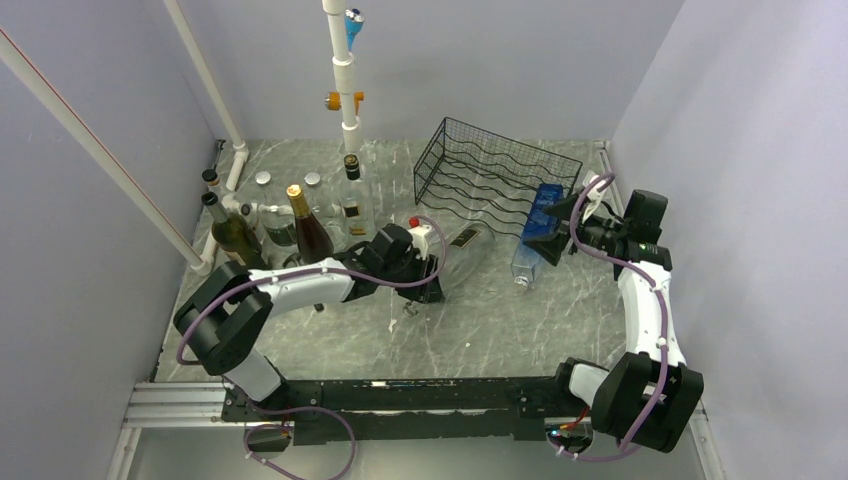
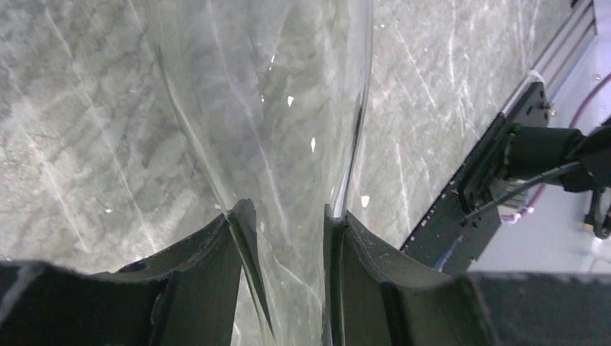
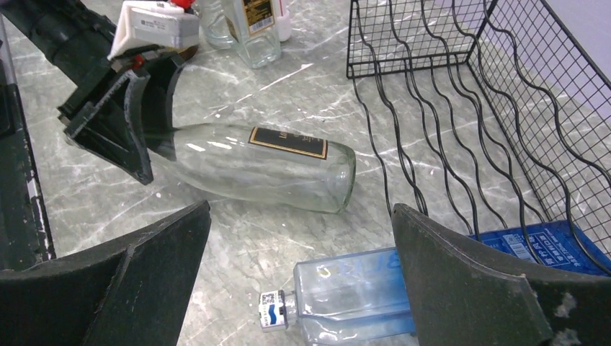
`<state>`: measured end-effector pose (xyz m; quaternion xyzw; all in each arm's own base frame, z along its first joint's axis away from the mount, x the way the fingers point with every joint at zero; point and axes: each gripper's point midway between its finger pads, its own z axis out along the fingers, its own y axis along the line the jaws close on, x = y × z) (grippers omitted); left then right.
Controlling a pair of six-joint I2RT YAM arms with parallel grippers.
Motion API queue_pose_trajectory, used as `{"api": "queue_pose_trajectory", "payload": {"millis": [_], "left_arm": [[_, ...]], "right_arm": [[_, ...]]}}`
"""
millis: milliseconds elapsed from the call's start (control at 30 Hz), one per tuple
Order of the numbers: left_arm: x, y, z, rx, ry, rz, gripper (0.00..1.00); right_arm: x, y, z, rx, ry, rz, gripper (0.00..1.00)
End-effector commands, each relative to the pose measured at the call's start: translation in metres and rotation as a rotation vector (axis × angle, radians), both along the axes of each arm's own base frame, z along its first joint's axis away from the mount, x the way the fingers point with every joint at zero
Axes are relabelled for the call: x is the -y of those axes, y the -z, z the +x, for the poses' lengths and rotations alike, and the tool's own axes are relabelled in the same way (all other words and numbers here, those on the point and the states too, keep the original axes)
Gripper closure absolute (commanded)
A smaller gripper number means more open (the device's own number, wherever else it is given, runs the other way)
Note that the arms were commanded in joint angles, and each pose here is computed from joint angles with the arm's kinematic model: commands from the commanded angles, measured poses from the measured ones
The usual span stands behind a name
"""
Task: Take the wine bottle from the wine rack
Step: Pick up the wine bottle from the wine rack.
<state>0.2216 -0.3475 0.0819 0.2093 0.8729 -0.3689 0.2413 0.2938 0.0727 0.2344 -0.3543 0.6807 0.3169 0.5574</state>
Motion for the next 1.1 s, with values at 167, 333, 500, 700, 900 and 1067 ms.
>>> {"api": "queue_pose_trajectory", "payload": {"millis": [167, 333, 500, 700, 900, 1067], "left_arm": [[0.020, -0.112, -0.008, 0.103, 0.143, -0.284, 1.00], [0.008, -0.114, -0.019, 0.036, 0.164, -0.265, 1.00], [0.000, -0.117, -0.030, -0.040, 0.183, -0.238, 1.00], [-0.002, -0.130, -0.037, -0.091, 0.196, -0.251, 1.00], [-0.005, -0.139, -0.041, -0.133, 0.209, -0.271, 1.00], [-0.007, -0.145, -0.044, -0.173, 0.220, -0.298, 1.00]], "right_arm": [[-0.026, 0.016, -0.013, 0.103, -0.154, -0.103, 0.00], [-0.063, 0.032, -0.027, 0.170, -0.340, -0.212, 0.00], [-0.100, 0.046, -0.054, 0.294, -0.572, -0.294, 0.00], [-0.133, 0.066, -0.070, 0.333, -0.742, -0.398, 0.00], [-0.158, 0.077, -0.069, 0.365, -0.792, -0.496, 0.00], [-0.172, 0.085, -0.068, 0.372, -0.786, -0.559, 0.00]]}}
